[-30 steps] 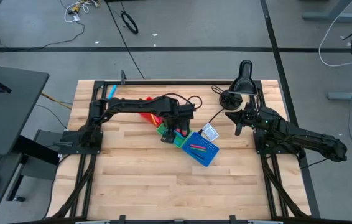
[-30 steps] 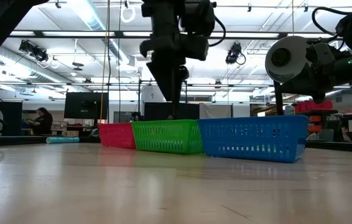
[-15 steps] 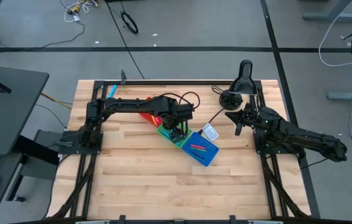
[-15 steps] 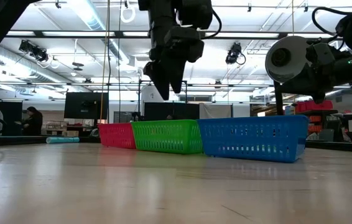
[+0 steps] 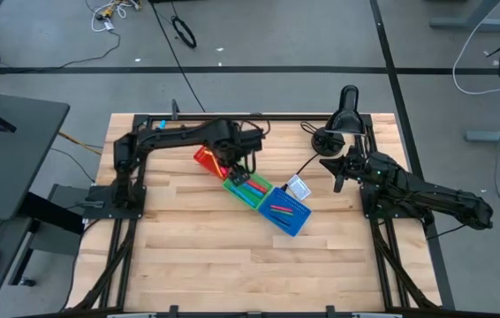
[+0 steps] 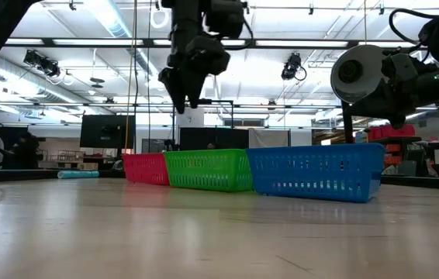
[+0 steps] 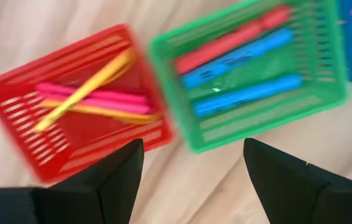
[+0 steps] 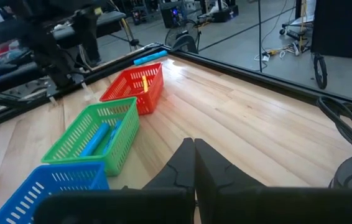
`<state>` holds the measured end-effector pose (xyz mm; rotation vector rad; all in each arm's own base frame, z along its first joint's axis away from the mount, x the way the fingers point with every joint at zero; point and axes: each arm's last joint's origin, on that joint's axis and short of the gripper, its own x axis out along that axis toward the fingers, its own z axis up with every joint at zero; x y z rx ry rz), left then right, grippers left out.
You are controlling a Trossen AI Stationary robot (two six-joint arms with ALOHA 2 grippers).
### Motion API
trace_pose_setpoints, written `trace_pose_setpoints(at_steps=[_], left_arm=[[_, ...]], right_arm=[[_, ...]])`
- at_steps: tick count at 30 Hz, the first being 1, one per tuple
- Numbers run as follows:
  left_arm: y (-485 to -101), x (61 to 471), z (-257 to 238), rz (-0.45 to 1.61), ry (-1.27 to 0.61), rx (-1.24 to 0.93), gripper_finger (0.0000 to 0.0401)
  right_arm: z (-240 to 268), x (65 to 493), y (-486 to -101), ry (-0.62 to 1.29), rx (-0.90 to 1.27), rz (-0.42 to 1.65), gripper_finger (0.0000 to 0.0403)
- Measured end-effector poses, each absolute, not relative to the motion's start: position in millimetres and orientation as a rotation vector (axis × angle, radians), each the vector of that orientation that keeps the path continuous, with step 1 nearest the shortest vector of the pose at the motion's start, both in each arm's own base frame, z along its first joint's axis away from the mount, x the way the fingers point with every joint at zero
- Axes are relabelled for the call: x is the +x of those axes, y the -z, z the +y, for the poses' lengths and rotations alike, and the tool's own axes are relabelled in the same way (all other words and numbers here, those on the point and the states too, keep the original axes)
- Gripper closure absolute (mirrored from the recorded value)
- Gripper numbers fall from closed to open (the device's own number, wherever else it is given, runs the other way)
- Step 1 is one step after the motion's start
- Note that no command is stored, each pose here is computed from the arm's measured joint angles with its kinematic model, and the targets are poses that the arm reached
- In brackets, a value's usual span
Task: Pick & Place Markers
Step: Put the light blue highlighter pen into the green bin
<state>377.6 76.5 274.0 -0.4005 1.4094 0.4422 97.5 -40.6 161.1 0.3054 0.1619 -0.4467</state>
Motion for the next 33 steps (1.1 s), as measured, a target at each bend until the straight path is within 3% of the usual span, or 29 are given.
trace_pose_setpoints(at_steps=[8, 17, 33], left_arm=[[-288.1, 356.5, 115.3, 1.393, -0.527, -0.421, 0.0117], [-297.4, 329.2, 157.3, 1.177, -0.59, -0.486, 0.0117], [-259.9, 233.4, 201.7, 1.131, -0.817, -0.707, 0.0117]], right_arm=[[-40.6, 97.5, -161.1, 0.447, 0.305, 0.162, 0.0403], [-40.6, 97.5, -161.1, 0.447, 0.305, 0.161, 0.0403], [-40.6, 97.5, -161.1, 0.447, 0.305, 0.162, 0.0403]])
